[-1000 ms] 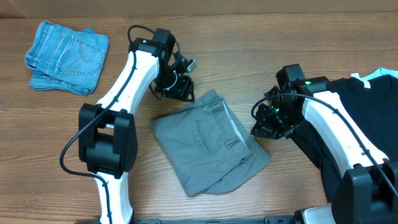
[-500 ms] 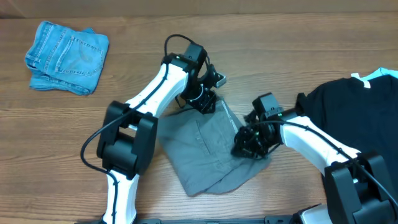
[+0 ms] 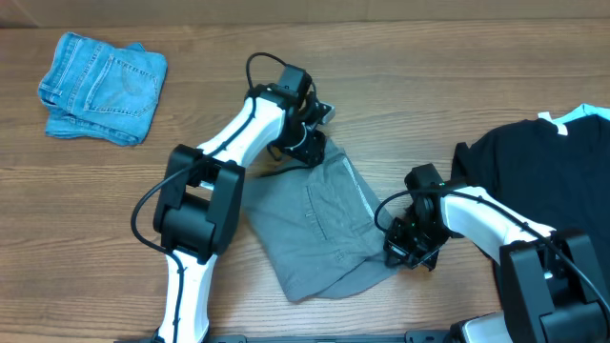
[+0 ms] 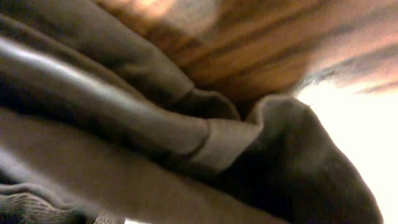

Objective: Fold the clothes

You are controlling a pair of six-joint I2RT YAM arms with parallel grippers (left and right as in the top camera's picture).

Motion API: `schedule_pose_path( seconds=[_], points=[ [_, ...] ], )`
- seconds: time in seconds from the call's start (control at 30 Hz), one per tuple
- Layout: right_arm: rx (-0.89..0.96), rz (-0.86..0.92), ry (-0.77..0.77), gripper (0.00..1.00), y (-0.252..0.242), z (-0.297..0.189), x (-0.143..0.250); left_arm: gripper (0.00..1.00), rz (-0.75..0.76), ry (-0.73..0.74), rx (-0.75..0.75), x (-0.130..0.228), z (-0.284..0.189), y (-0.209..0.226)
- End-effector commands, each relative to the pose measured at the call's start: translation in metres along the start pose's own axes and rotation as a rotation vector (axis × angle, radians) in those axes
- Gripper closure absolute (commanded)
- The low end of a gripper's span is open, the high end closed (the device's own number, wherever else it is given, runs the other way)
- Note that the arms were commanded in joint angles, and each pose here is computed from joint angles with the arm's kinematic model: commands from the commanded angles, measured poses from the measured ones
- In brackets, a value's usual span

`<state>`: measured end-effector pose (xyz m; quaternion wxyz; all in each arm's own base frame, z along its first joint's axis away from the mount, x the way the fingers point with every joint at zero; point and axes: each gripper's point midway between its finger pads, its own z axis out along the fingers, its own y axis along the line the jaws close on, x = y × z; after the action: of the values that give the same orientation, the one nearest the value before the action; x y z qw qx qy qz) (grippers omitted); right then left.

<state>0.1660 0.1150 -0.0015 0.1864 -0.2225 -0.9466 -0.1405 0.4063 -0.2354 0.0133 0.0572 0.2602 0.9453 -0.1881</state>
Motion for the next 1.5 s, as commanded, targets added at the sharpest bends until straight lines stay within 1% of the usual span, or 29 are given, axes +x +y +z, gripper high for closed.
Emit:
schedule_pose_path(
  seconds=[0.0, 0.13, 0.23, 0.27, 0.33, 0.4, 0.47, 0.53, 0.63, 0.73, 0.83, 0.93, 1.03, 1.07, 1.17, 1.3, 1.4, 1.47],
  points=[
    [0.02, -0.13, -0.091, 0.94, 0.011, -0.024, -0.017, 0.53, 0.015, -0.027, 0.004, -0.019, -0.034, -0.001],
    [-0.005, -0.169, -0.127, 0.93, 0.026, -0.057, -0.013, 0.49, 0.096, -0.014, 0.006, -0.018, -0.075, -0.017],
    [-0.039, -0.177, -0.125, 0.91, 0.038, -0.08, -0.002, 0.5, 0.166, -0.005, 0.048, -0.013, -0.091, -0.036],
    [-0.069, -0.182, -0.108, 0.91, 0.043, -0.085, 0.004, 0.53, 0.198, 0.003, 0.076, -0.01, -0.091, -0.044],
    [-0.131, -0.187, -0.067, 0.91, 0.054, -0.087, 0.012, 0.65, 0.247, 0.018, 0.118, -0.005, -0.087, -0.055],
    [-0.188, -0.196, -0.03, 0.91, 0.064, -0.086, 0.019, 0.74, 0.294, 0.037, 0.15, 0.001, -0.077, -0.063],
    [-0.2, -0.194, -0.028, 0.91, 0.069, -0.082, 0.02, 0.81, 0.333, 0.066, 0.171, 0.011, -0.064, -0.068],
    [-0.202, -0.18, -0.029, 0.91, 0.071, -0.074, 0.02, 0.91, 0.347, 0.097, 0.187, 0.022, -0.048, -0.07],
    [-0.205, -0.145, -0.03, 0.92, 0.073, -0.059, 0.021, 0.94, 0.391, 0.108, 0.204, 0.035, -0.023, -0.069],
    [-0.217, -0.094, -0.035, 0.92, 0.072, -0.042, 0.018, 0.91, 0.34, 0.051, 0.188, 0.026, -0.006, -0.064],
    [-0.22, -0.019, -0.029, 0.92, 0.064, -0.024, 0.014, 0.84, 0.284, -0.027, 0.168, 0.008, 0.0, -0.059],
    [-0.21, 0.079, -0.009, 0.94, 0.052, -0.006, 0.014, 0.74, 0.25, -0.102, 0.154, -0.012, -0.002, -0.056],
    [-0.212, 0.084, -0.01, 0.94, 0.046, 0.004, 0.013, 0.73, 0.207, -0.152, 0.136, -0.027, -0.01, -0.046],
    [-0.21, 0.086, -0.009, 0.94, 0.045, 0.005, 0.013, 0.75, 0.179, -0.158, 0.118, -0.03, -0.015, -0.039],
    [-0.216, 0.044, -0.019, 0.94, 0.044, 0.002, 0.01, 0.78, 0.114, -0.139, 0.081, -0.032, -0.037, -0.018],
    [-0.233, -0.071, -0.051, 0.92, 0.045, -0.012, 0.001, 0.68, 0.031, -0.098, 0.074, -0.025, -0.077, 0.0],
    [-0.235, -0.132, -0.061, 0.9, 0.046, -0.03, -0.003, 0.68, 0.002, -0.049, 0.078, -0.012, -0.106, 0.005],
    [-0.24, -0.186, -0.074, 0.88, 0.05, -0.046, -0.004, 0.66, 0.009, -0.003, 0.087, 0.0, -0.116, 0.004]
  ],
)
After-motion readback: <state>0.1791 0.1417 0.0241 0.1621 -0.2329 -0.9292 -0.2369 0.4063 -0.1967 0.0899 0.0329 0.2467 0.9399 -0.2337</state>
